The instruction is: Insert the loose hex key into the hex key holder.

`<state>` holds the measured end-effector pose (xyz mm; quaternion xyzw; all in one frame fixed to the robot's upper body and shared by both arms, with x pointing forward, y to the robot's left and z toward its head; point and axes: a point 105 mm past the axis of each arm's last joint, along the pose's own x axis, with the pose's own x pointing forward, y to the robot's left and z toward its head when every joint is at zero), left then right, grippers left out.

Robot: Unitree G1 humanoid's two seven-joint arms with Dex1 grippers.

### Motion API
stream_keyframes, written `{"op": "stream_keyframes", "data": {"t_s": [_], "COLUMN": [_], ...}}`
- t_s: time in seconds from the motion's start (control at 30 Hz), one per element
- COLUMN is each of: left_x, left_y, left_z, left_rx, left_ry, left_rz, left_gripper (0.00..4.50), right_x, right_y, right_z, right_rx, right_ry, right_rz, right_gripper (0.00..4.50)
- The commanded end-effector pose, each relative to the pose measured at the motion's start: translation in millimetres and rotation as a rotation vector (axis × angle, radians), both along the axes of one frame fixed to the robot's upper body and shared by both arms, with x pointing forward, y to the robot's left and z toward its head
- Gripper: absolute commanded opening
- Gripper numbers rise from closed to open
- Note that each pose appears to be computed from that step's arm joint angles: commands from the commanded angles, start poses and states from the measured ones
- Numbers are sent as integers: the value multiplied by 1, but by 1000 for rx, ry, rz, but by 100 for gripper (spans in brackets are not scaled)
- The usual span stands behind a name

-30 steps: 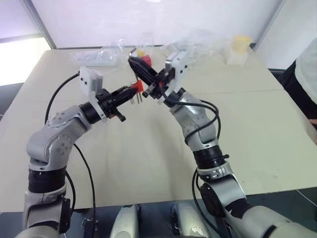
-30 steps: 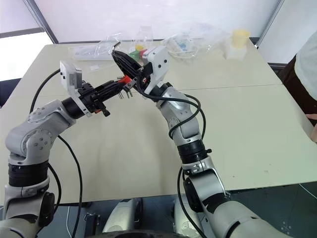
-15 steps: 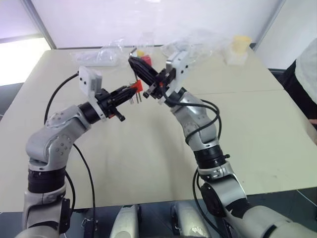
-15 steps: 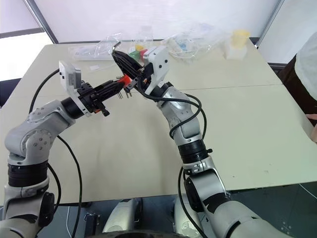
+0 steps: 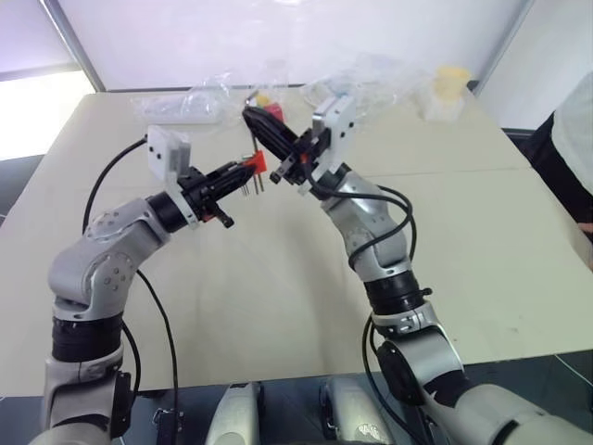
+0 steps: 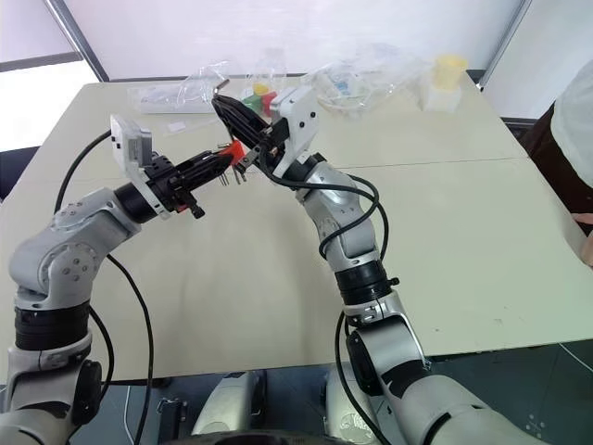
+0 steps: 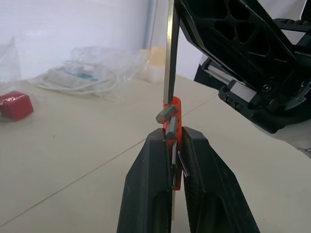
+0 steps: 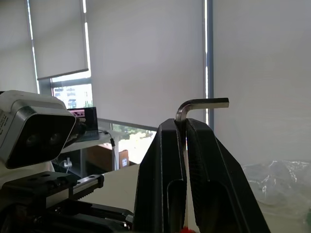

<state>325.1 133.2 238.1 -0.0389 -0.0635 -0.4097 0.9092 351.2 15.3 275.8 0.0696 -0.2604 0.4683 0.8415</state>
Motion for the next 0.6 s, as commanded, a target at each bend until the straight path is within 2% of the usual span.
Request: {"op": "stream_keyframes", "data": {"t_s": [0.03,0.6], "left_x": [-4,0], "left_y": [6,9], "left_z": [17,13], "left_rx": [-13,-21], "left_ry": [-76,-59], "left_rz": [15,25], "left_gripper": [0,0], "right_x": [-1,-5], "right_y": [-4,-1], "right_z": [12,18], "right_rx": [20,36], "right_ry": [-39,-46], "right_rz": [-16,-1], "right_gripper": [2,2]}}
